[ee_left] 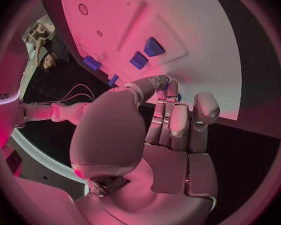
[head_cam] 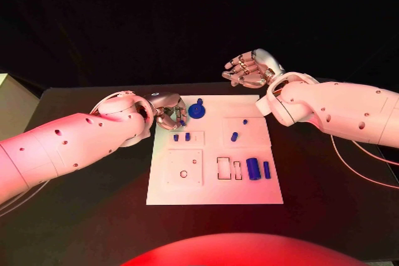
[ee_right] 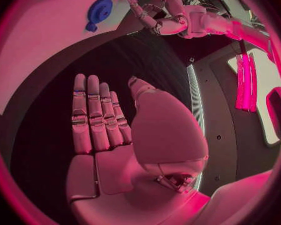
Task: Assemble the parts on the task board
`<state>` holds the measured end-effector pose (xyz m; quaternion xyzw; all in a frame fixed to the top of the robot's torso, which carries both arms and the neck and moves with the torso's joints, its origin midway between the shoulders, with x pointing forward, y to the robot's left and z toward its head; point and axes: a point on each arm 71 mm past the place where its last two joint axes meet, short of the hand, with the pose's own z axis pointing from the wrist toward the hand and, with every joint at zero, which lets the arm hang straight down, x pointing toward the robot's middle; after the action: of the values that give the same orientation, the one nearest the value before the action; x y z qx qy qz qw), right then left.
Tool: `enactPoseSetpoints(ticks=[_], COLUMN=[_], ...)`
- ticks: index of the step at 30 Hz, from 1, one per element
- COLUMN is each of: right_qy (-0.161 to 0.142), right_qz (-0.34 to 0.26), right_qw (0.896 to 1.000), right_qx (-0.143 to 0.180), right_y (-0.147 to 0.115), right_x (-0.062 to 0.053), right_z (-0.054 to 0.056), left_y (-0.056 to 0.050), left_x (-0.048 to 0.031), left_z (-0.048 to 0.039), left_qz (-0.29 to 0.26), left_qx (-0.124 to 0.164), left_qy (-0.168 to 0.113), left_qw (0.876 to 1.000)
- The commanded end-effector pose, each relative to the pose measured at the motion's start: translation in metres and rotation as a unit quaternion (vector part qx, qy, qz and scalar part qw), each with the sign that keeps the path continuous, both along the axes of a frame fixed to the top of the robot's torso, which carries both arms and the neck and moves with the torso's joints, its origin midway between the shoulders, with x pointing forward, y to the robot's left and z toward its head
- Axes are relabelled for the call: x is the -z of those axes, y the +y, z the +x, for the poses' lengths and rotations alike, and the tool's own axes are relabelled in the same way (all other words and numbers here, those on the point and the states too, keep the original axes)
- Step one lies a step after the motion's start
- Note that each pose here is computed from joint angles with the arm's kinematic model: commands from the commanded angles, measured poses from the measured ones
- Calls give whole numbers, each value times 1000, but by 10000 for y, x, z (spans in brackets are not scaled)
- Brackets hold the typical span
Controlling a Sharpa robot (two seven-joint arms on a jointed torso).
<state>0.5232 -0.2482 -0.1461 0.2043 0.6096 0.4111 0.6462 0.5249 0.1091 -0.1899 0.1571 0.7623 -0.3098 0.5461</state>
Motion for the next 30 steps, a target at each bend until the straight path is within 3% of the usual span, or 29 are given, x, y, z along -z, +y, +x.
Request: enactPoseSetpoints(ticks=[1, 30], right_qy=[-2, -2], right_qz=[0, 0], right_qw=[1000, 1000], right_qx=[-12, -13], right_y=[27, 33], right_x=[-1, -1], right_z=[-7, -5], left_y=[-25, -60], left_x=[7, 29], left_z=[-6, -15], left_qz=[2, 9], left_qx=[4, 12], left_qy=[6, 1], left_qw=[1000, 1000])
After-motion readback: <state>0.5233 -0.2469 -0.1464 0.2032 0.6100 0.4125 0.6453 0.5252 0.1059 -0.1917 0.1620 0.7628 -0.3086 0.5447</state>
